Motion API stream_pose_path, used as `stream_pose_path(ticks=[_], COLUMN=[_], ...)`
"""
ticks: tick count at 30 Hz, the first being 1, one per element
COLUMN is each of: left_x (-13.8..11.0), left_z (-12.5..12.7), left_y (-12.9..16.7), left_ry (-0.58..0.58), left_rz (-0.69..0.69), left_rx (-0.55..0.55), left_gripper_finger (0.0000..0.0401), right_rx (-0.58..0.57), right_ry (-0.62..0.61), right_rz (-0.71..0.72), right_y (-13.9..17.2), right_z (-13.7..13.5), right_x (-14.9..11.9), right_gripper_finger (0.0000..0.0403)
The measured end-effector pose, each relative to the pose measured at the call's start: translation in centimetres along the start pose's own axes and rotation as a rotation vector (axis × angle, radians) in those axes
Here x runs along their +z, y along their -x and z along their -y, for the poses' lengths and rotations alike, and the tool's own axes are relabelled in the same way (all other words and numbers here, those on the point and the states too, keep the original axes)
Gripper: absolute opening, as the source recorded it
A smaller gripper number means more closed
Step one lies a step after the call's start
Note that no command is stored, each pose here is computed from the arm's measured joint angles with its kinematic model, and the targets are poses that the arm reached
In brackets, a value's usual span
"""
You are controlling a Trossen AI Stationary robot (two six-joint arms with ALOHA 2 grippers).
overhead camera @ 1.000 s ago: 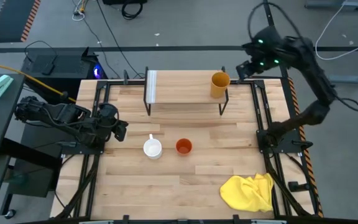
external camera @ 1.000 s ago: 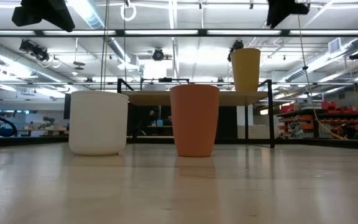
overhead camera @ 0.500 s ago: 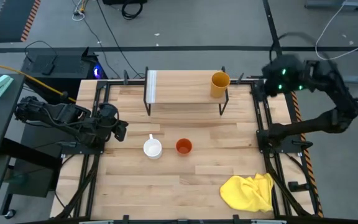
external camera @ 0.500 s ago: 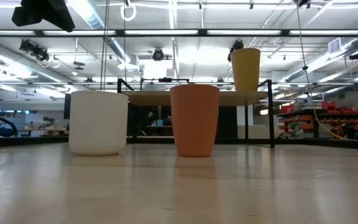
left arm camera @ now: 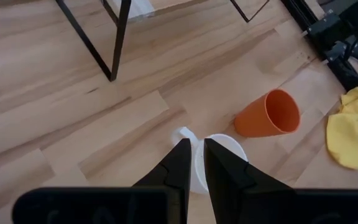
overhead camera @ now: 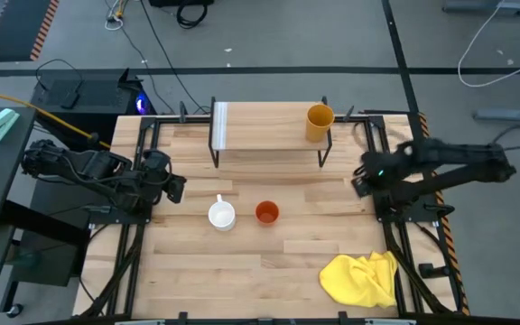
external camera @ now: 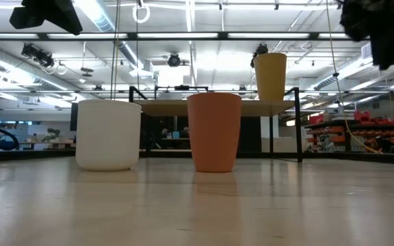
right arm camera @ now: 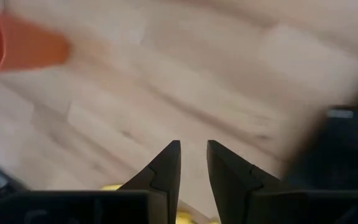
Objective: Stack small to large cups/mugs on shelf
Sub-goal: Put the orange cup on the shelf
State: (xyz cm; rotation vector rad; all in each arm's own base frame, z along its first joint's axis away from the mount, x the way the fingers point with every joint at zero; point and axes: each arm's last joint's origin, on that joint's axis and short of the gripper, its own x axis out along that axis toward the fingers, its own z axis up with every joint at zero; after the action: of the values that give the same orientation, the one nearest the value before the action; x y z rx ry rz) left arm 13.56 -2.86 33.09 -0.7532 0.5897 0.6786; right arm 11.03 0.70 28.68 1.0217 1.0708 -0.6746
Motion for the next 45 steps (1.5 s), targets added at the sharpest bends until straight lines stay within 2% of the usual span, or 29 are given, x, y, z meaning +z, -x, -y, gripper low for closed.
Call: stream_pose_path(ticks=[3, 9, 14, 20, 28, 32, 37, 41, 45], left_x=[-0.3, -0.9, -1.5, -2.0, -2.4, -2.5, -2.5, -2.5, -2.6], left_z=[0.3, 1.1, 1.9, 2.6, 3.0, 3.1, 3.1, 2.9, 2.4], left_y=[-0.3, -1.4, -2.7, -3.9, -4.7, -4.8, -4.8, -4.8, -4.6], left_ry=[0.011, 0.008, 0.008, 0.01, 0.018, 0.016, -0.012, -0.043, -0.06], left_rz=[-0.049, -0.122, -0.148, -0.162, -0.175, -0.188, -0.201, -0.209, -0.222], left_rx=[-0.005, 0.026, 0.077, 0.13, 0.156, 0.155, 0.152, 0.163, 0.208], left_gripper_finger=[0.0052, 0.0053, 0.0052, 0.0052, 0.0052, 0.0052, 0.0052, 0.0052, 0.0052], right_rx=[0.071, 0.064, 0.093, 0.085, 0.053, 0.075, 0.022, 0.006, 0.015], right_ry=[0.026, 0.039, 0.067, 0.202, 0.386, 0.444, 0.489, 0.486, 0.468], right_rz=[-0.018, -0.008, 0.021, 0.055, 0.092, 0.056, -0.024, -0.054, -0.048], right_y=[-3.3, -6.4, -7.3, -7.4, -6.6, -7.0, -9.2, -10.7, -11.0], right_z=[-1.3, -3.1, -5.9, -10.6, -15.3, -16.8, -17.7, -18.4, -19.3], right_x=[-0.6, -1.1, -0.4, 0.9, 4.9, 6.6, 7.0, 7.3, 7.6], right_gripper_finger=[0.0086, 0.0086, 0.0081, 0.006, 0.0047, 0.0057, 0.008, 0.0101, 0.0113])
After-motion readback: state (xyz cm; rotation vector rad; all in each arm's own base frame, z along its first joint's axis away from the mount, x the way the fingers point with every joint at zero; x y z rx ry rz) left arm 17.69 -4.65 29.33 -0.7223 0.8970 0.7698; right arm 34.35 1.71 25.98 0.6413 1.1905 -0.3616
